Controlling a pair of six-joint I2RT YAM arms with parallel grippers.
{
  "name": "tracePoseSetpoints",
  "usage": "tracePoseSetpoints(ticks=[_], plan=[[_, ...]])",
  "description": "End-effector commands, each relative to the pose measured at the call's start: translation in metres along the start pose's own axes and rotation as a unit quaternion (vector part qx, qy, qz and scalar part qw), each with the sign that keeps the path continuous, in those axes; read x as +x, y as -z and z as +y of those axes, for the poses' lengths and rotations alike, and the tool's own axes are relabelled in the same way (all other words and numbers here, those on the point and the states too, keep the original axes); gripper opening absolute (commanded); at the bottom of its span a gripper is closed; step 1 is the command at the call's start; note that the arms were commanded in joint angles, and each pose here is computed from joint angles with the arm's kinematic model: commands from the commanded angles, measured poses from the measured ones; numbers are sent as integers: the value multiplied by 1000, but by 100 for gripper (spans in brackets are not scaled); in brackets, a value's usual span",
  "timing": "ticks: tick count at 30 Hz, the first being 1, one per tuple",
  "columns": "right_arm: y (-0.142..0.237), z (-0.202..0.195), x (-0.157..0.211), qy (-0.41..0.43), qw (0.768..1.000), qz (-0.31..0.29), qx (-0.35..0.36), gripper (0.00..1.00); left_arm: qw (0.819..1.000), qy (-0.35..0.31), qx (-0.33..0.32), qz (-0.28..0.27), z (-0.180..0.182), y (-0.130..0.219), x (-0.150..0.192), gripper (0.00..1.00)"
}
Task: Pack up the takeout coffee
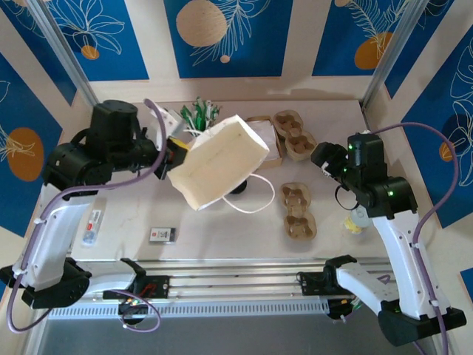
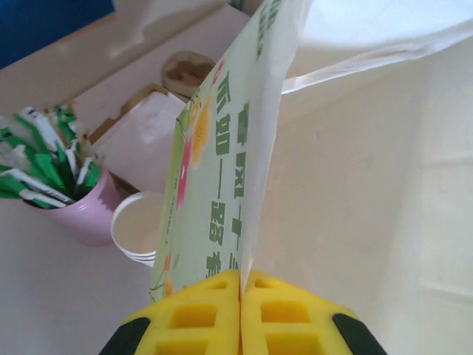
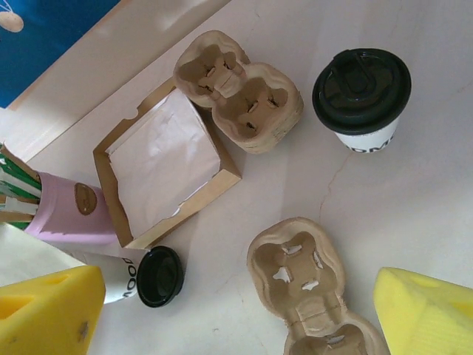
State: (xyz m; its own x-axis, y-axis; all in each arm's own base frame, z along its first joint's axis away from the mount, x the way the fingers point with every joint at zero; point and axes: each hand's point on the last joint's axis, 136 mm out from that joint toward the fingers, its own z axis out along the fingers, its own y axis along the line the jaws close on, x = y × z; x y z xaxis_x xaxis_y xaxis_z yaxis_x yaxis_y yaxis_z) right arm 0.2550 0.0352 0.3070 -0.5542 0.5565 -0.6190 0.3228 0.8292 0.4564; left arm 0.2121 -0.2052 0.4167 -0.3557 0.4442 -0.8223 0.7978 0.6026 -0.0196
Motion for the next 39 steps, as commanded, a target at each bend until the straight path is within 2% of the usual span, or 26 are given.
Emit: tracePoseSetpoints(ticks=[1, 3, 10, 14, 19, 27, 33, 39], plan=[[4, 6, 3, 10, 999, 16, -28, 94, 992, -100, 35, 62, -18, -18, 26, 0], [3, 4, 2, 13, 999, 17, -24, 93, 985, -128, 80, 81, -36, -28, 39, 0], [-6, -1, 9, 19, 999, 34, -24, 92, 963, -178, 144, 141, -59, -55, 78, 0], [-14, -1, 18, 22, 998, 55, -34, 90, 951, -214, 140, 173, -59, -71, 90, 0], [-32, -14, 37, 33, 995, 95, -11, 89, 944, -230, 134, 194, -55, -90, 92, 0], [-58, -41, 85, 32, 985, 170, 25, 84, 935, -240, 120, 233, -44, -117, 105, 0], [-73, -59, 119, 41, 978, 200, 52, 84, 934, -248, 105, 234, -37, -130, 99, 0], [-86, -73, 138, 43, 972, 219, 74, 84, 933, -266, 93, 224, -32, -140, 91, 0]])
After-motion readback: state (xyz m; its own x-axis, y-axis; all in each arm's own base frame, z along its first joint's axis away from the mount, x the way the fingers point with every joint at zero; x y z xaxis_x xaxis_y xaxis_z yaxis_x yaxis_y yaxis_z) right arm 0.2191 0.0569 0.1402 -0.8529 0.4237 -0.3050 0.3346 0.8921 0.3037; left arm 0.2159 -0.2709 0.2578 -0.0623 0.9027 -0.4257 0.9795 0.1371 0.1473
